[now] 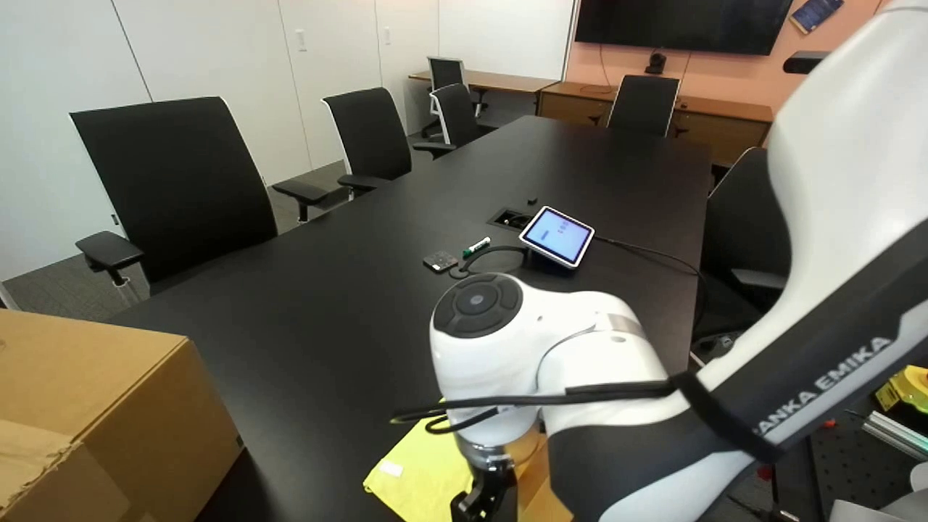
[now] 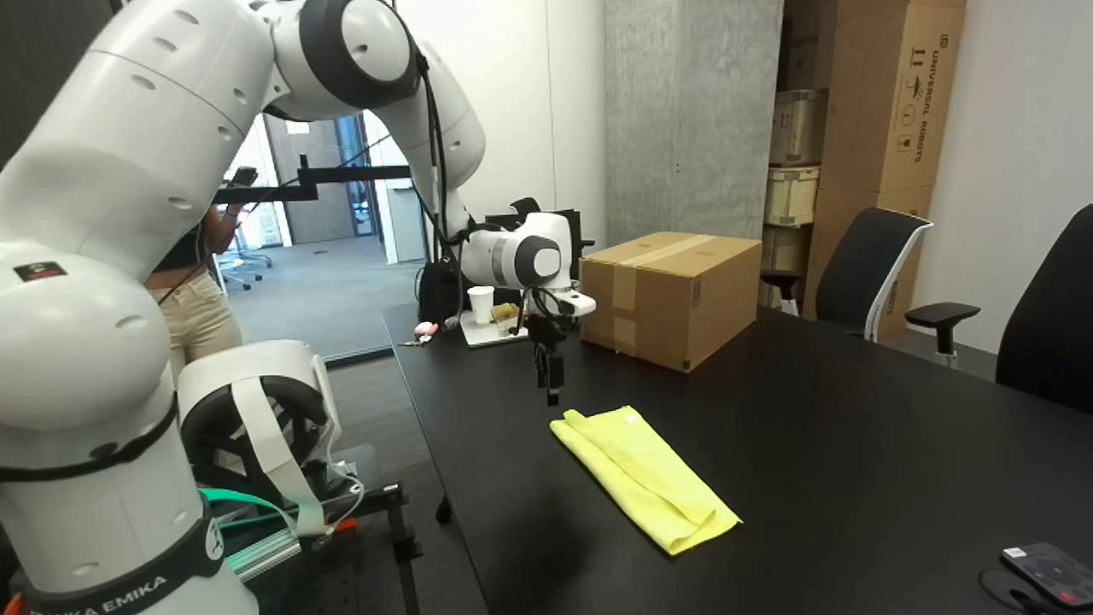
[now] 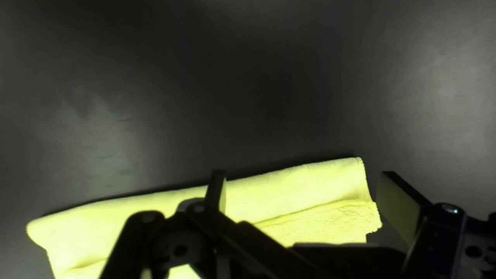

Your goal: Fold the towel on the table.

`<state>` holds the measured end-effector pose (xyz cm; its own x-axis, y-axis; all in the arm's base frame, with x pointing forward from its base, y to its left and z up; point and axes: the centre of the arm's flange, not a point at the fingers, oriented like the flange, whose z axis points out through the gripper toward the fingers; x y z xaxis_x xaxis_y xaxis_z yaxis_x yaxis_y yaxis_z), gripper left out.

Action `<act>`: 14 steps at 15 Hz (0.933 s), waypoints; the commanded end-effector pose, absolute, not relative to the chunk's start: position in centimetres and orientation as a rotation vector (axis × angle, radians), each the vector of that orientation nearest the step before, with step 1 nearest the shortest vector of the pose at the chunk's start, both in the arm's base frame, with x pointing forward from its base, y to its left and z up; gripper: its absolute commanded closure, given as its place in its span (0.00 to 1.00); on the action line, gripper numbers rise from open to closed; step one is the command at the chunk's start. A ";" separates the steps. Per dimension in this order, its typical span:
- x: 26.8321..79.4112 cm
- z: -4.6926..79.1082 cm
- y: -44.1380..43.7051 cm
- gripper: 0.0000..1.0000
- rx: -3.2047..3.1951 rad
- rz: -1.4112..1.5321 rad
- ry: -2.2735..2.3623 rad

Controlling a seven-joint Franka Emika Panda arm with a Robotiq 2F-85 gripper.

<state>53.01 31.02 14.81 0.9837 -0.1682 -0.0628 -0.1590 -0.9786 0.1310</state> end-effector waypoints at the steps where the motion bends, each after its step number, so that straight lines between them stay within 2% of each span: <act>1: 48.1 19.7 25.3 0.00 2.984 -0.120 -0.372; 8: 41.5 24.8 16.0 0.00 2.962 -0.182 -0.424; 14: 34.9 28.6 7.9 0.00 2.954 -0.105 -0.308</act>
<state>39.62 12.14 24.85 0.9515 -0.2899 -0.1034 -0.2689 -0.9464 0.1791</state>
